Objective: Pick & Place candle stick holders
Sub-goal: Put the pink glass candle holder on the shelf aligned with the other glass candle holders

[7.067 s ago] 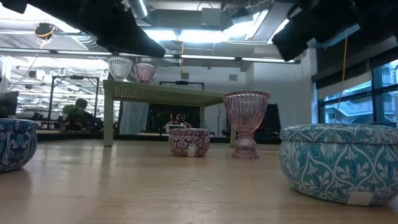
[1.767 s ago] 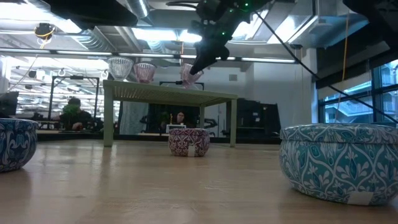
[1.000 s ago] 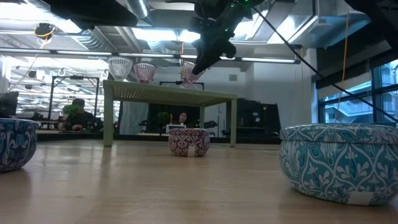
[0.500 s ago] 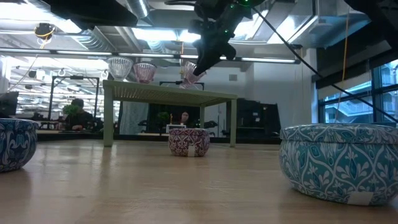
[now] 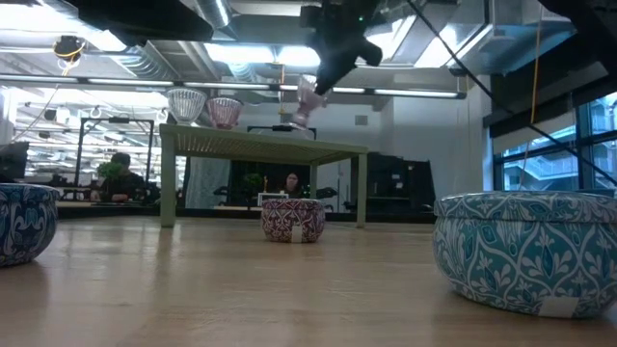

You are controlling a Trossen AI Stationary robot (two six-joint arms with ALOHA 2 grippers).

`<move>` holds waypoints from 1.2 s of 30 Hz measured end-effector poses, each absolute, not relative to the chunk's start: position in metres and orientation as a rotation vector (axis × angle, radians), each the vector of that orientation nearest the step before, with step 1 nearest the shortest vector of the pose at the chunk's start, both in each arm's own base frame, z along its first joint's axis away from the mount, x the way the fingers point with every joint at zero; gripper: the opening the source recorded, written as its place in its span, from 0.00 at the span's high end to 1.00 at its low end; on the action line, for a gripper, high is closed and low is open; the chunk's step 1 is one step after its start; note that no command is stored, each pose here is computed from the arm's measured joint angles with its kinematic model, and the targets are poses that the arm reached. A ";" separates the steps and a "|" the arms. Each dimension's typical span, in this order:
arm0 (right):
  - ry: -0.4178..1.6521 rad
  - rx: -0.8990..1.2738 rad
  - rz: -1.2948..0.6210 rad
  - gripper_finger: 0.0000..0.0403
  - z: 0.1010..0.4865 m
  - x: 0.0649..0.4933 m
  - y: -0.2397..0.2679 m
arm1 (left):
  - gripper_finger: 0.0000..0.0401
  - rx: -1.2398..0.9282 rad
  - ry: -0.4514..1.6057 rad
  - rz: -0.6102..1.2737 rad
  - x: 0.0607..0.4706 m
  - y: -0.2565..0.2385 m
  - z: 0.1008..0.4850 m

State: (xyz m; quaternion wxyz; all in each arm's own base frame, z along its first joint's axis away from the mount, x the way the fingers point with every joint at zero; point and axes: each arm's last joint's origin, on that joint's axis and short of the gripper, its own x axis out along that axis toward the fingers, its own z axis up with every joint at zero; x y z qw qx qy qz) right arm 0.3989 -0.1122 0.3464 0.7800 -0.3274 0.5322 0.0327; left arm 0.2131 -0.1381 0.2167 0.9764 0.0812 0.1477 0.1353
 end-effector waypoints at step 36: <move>1.267 -0.768 0.213 0.87 0.325 0.397 -0.088 | 0.92 0.147 0.295 0.275 0.213 -0.138 0.217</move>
